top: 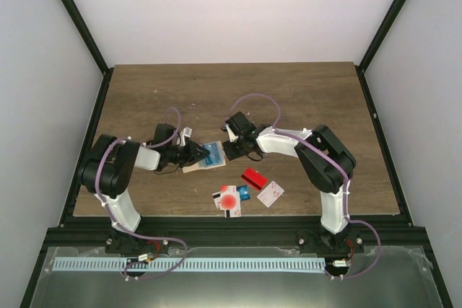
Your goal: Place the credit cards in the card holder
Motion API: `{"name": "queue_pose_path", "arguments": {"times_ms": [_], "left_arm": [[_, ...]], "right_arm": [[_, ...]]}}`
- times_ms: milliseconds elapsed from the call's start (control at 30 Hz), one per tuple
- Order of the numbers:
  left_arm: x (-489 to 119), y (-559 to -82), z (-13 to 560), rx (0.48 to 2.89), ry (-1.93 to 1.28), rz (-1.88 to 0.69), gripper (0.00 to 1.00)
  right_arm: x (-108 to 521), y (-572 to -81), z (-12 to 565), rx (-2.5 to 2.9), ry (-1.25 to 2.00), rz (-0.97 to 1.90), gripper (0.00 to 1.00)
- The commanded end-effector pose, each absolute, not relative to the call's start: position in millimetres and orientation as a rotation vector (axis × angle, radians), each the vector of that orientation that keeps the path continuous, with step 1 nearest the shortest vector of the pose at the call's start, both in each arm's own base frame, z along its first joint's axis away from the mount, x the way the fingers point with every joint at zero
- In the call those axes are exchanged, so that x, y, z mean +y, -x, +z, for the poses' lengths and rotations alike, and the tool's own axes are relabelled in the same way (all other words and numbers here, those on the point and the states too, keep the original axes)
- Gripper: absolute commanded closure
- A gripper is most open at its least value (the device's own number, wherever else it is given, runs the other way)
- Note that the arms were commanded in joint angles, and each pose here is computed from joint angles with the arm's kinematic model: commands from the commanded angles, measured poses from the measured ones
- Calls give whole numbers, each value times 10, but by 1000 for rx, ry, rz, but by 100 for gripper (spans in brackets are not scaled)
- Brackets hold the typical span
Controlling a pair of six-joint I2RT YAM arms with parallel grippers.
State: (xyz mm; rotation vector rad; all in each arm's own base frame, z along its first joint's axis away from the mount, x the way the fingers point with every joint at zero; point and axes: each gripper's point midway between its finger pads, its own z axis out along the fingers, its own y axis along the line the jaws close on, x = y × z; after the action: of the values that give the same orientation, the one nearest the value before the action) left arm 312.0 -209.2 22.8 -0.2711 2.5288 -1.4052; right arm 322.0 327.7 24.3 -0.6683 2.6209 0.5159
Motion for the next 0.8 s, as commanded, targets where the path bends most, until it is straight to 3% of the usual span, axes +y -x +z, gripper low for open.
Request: {"name": "queue_pose_path", "arguments": {"times_ms": [0,333,467,533,600,667,767], "left_arm": [[-1997,-3008,98,2618,288,-1268,76],[-1832,-2887,347,2616,236,-1117,42],[-1762,-2877,439,2605,208,-1046,37],[-1706,-2896,455,2602,204,-987,45],[-1673,-2928,463,2594,202,-948,58],[-1687,-2950,462,2587,187,-942,75],[-1765,-2982,460,2583,152,-956,89]], "right_arm": [[3244,-3154,205,2642,698,478,99],[3252,-3188,244,2633,692,482,99],[3271,-3211,296,2626,689,489,89],[3291,-3225,363,2614,687,508,80],[3316,-3250,471,2592,681,532,73],[3328,-3288,600,2569,662,550,58],[3322,-3347,796,2535,613,582,46]]}}
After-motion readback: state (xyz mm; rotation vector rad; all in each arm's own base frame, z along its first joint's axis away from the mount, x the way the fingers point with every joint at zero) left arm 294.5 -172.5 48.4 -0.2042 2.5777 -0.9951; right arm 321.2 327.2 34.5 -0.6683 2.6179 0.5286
